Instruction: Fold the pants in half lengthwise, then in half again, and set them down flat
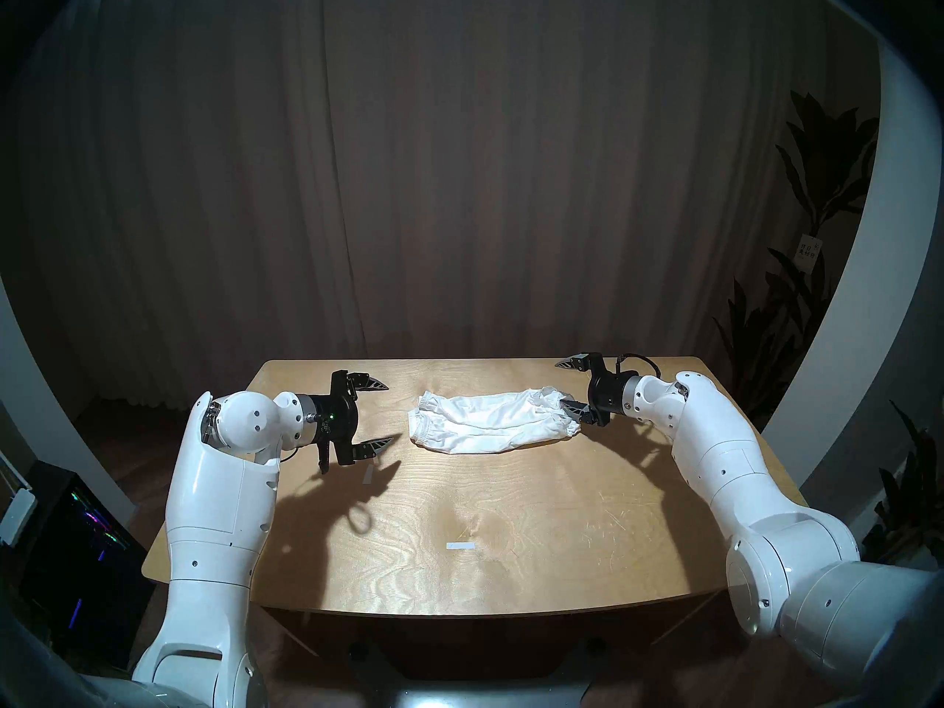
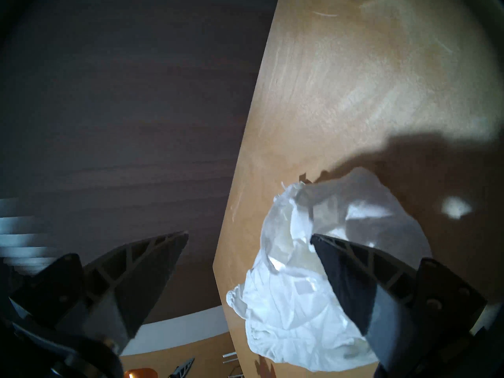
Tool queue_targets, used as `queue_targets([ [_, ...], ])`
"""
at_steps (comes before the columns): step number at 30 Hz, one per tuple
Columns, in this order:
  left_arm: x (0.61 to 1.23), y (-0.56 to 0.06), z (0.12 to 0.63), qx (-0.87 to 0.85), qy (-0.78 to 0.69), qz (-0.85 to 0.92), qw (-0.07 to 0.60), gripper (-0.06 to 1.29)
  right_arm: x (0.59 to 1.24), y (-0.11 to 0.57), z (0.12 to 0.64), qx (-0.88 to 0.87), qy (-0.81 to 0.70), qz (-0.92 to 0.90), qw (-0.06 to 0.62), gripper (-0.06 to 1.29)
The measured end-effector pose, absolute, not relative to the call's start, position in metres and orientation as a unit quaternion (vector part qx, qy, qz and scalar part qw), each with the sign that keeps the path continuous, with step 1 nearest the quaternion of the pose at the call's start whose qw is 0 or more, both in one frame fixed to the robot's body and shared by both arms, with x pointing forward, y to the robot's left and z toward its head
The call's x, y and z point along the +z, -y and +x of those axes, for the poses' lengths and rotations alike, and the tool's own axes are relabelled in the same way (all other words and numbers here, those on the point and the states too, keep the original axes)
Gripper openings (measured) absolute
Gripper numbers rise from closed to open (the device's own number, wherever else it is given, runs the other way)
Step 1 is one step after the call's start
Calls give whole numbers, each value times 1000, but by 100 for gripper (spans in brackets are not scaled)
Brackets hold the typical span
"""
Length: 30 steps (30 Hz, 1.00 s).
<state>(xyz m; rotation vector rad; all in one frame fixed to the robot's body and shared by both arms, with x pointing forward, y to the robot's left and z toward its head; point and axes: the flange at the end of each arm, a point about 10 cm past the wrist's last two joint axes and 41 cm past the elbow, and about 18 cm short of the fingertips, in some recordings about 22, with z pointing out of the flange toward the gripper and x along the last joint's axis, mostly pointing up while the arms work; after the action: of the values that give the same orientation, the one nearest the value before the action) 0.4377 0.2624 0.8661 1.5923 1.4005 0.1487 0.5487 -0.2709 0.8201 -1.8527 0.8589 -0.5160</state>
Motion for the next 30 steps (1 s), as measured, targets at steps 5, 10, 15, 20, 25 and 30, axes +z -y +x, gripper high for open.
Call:
queue_targets([
  [5,873,-255,428,73,-575,645,498,123,835,281,546,-217,-341,-774,487,120],
  [10,877,-247,416,80,-579,632,509,123,849,301,540,-228,-338,-775,483,120],
  [15,875,-238,407,85,-584,623,514,123,860,317,531,-236,-340,-764,496,120],
  [20,863,-222,399,97,-585,612,523,123,873,330,521,-250,-343,-737,525,120],
  [25,853,-203,396,118,-572,624,519,123,875,337,512,-256,-347,-722,541,120],
  [30,844,-184,399,151,-553,644,507,123,872,341,504,-256,-352,-714,549,120],
])
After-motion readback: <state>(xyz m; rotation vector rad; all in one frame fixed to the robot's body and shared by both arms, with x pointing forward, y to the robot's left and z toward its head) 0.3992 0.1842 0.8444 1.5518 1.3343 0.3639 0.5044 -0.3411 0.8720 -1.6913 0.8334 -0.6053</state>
